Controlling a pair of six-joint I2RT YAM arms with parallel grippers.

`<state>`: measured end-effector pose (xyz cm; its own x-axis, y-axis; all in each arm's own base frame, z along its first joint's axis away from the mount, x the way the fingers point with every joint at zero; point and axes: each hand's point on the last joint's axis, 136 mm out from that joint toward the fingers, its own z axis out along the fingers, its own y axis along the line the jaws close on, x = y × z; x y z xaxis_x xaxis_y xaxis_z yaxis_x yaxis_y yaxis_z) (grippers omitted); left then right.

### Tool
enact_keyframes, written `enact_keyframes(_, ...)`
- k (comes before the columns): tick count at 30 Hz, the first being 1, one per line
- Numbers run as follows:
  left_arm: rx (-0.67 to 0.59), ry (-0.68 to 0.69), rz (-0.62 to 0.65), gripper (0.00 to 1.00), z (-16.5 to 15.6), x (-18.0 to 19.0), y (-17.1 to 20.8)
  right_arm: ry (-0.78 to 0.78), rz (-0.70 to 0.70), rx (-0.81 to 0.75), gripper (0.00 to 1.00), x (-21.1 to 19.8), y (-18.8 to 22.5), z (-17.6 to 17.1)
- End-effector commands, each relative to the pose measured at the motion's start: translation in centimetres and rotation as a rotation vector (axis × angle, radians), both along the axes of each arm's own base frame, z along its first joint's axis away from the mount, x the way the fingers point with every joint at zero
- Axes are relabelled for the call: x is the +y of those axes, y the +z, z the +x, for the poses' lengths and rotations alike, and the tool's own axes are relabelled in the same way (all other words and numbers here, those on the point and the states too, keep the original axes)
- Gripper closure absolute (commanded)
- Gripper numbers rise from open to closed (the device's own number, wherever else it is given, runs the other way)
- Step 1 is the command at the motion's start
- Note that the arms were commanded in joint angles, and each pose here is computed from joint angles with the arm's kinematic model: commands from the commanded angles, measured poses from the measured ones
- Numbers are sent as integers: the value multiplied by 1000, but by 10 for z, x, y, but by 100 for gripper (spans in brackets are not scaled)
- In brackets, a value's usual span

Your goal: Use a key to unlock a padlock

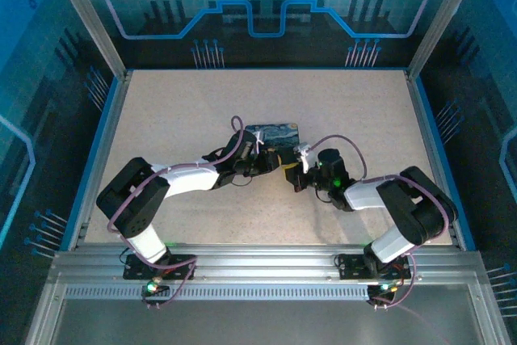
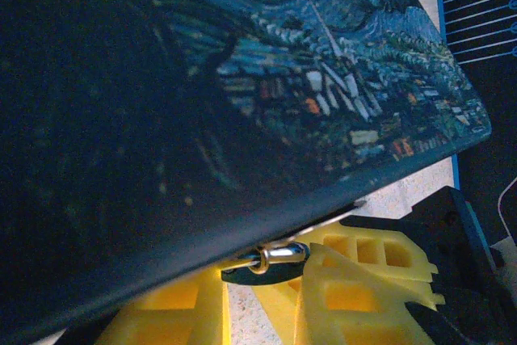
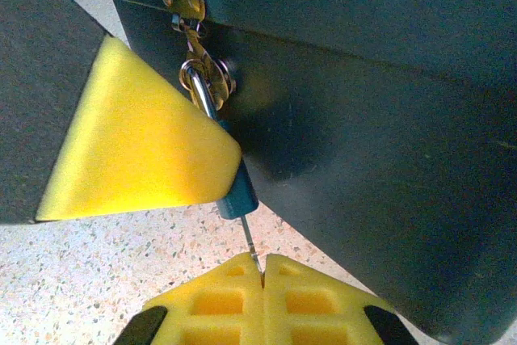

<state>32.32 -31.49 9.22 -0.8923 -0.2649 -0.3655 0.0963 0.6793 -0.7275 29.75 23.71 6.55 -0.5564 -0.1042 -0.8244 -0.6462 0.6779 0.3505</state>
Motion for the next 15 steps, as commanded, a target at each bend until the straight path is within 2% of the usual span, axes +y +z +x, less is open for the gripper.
enact_keyframes(1, -26, -97, -85, 80, -11, -22, 30, -25, 27, -78, 100, -2, 20, 21)
enact_keyframes(15, -24, -100, -86, 80, -11, -23, 29, 29, 77, -48, 100, 4, 25, 25)
